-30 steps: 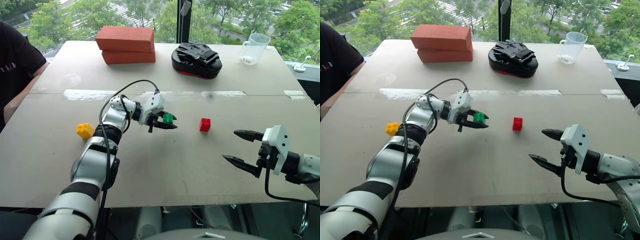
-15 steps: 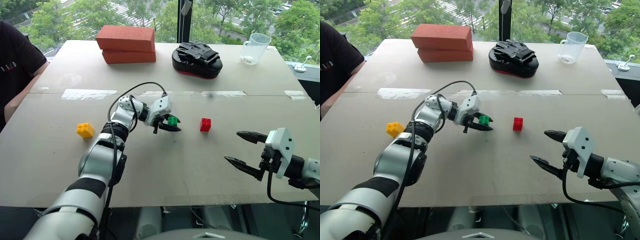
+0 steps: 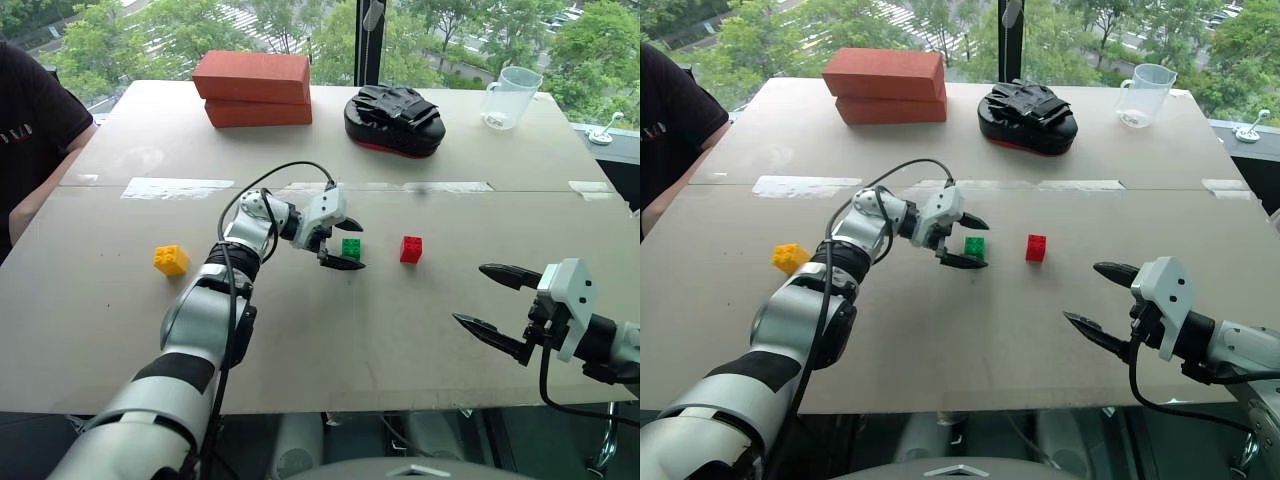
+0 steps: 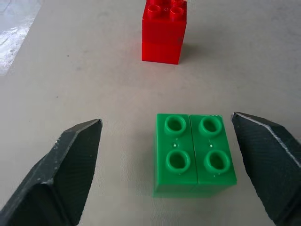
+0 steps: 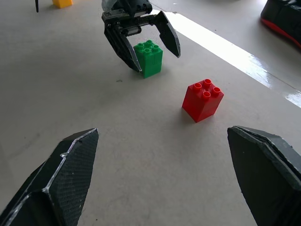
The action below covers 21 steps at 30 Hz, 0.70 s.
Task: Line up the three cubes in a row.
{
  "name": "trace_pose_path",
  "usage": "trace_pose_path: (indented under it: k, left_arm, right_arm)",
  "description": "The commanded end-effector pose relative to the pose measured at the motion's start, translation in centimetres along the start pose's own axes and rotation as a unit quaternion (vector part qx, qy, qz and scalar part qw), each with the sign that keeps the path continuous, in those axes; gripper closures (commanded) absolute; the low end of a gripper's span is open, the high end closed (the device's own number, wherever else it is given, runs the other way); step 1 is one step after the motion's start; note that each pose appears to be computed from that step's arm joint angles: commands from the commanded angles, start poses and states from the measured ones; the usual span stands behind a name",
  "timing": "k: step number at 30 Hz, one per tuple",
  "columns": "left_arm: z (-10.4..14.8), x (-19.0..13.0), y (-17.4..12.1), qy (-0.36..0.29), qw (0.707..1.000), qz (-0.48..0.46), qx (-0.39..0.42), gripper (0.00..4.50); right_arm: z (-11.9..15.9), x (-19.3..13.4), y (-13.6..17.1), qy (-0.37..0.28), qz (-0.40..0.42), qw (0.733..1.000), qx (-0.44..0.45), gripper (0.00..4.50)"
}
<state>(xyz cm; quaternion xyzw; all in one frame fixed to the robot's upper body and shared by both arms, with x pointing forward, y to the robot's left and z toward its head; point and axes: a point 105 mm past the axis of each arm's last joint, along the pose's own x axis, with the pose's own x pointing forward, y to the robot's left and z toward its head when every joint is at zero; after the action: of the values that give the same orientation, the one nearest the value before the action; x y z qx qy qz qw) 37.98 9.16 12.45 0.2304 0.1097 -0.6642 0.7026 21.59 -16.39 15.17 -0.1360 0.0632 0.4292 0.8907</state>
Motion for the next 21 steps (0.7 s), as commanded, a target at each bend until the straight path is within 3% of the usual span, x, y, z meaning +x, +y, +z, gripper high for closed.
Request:
trace_pose_path:
  k: [1, 5, 9, 12, 14, 15, 17, 21]
  left_arm:
    - [1.8, -2.9, 0.8, -0.038, 0.998, 0.034, 0.023, 0.04]
    - [2.7, -7.5, 0.7, -0.102, 0.989, 0.11, -0.012, 0.04]
    - [3.0, -13.2, -0.3, -0.151, 0.947, 0.274, -0.068, 0.04]
    - [2.9, -17.2, -1.0, -0.154, 0.876, 0.448, -0.088, 0.04]
    - [2.1, -19.7, -2.0, -0.14, 0.812, 0.556, -0.106, 0.04]
    - [0.6, -21.3, -3.1, -0.122, 0.766, 0.614, -0.149, 0.04]
    - [-1.4, -23.0, -4.9, -0.093, 0.708, 0.67, -0.203, 0.04]
    - [-4.1, -23.8, -8.3, -0.034, 0.664, 0.704, -0.248, 0.04]
  right_arm:
    - [1.2, -0.2, -0.2, -0.016, -0.006, 1.0, -0.021, 0.0]
    - [2.0, 0.4, 0.2, -0.035, 0.013, 0.999, -0.024, 0.0]
    - [3.0, 1.6, 0.6, -0.061, 0.043, 0.997, -0.025, 0.0]
    - [4.1, 2.5, 0.7, -0.083, 0.067, 0.994, -0.028, 0.0]
    - [4.5, 3.0, 0.7, -0.091, 0.085, 0.992, -0.032, 0.0]
    - [4.7, 3.4, 0.7, -0.096, 0.098, 0.99, -0.032, 0.0]
    - [4.9, 3.9, 0.6, -0.101, 0.114, 0.988, -0.031, 0.0]
    - [4.8, 4.7, 0.6, -0.102, 0.149, 0.983, -0.029, 0.0]
